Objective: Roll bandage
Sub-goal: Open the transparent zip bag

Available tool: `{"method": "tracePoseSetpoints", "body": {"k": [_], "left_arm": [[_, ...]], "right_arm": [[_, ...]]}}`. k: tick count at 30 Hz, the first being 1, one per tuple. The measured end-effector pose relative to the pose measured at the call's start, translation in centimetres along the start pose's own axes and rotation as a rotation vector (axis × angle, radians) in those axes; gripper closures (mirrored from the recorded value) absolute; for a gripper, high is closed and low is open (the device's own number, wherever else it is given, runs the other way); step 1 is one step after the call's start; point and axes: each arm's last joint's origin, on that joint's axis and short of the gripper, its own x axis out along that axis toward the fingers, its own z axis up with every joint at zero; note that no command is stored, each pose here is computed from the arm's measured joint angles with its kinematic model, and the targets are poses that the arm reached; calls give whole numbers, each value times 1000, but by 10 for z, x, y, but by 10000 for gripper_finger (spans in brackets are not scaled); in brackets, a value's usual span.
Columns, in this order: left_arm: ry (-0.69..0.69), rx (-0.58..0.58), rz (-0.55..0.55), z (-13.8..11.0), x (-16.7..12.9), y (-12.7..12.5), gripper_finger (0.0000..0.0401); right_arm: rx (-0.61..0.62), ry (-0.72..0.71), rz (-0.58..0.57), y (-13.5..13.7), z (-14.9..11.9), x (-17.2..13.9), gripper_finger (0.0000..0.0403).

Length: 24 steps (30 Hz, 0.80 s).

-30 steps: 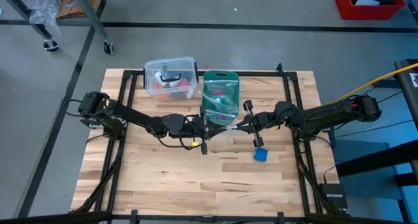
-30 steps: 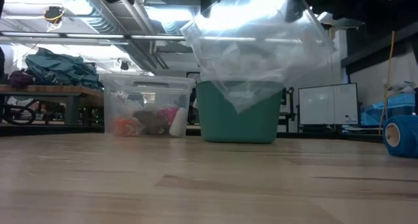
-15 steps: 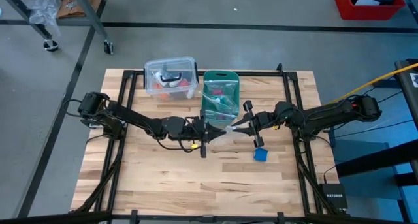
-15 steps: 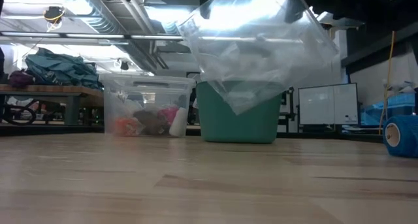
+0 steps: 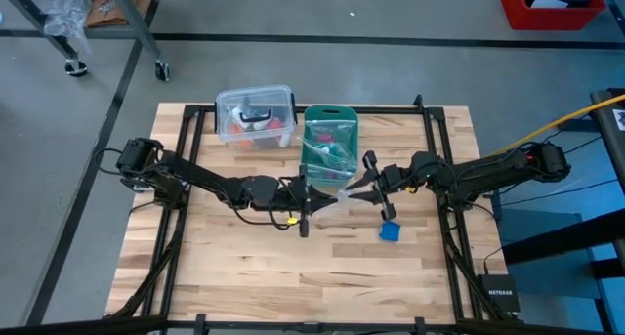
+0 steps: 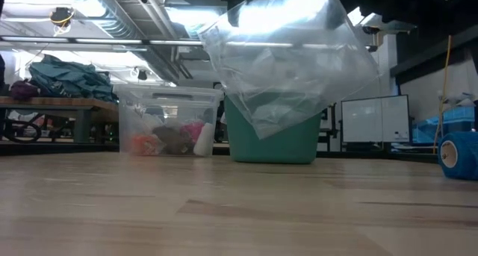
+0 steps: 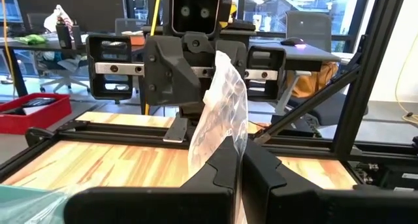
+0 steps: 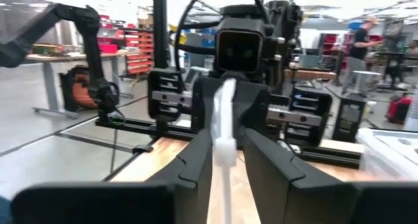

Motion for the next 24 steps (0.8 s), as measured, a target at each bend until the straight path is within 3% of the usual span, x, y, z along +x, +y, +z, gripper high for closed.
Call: {"method": "tracePoseSetpoints", "body": {"k": [5,15,24], "left_arm": [[-1,0,1,0,0,0,401],[-1,0,1,0,0,0,401],[-15,-4,19,1,0,1,401]], "right_arm": [[37,7,19,1,-1,0,319],[40,11,26,1,-1,0,380],[47,31,27,1,-3,0,371]]}}
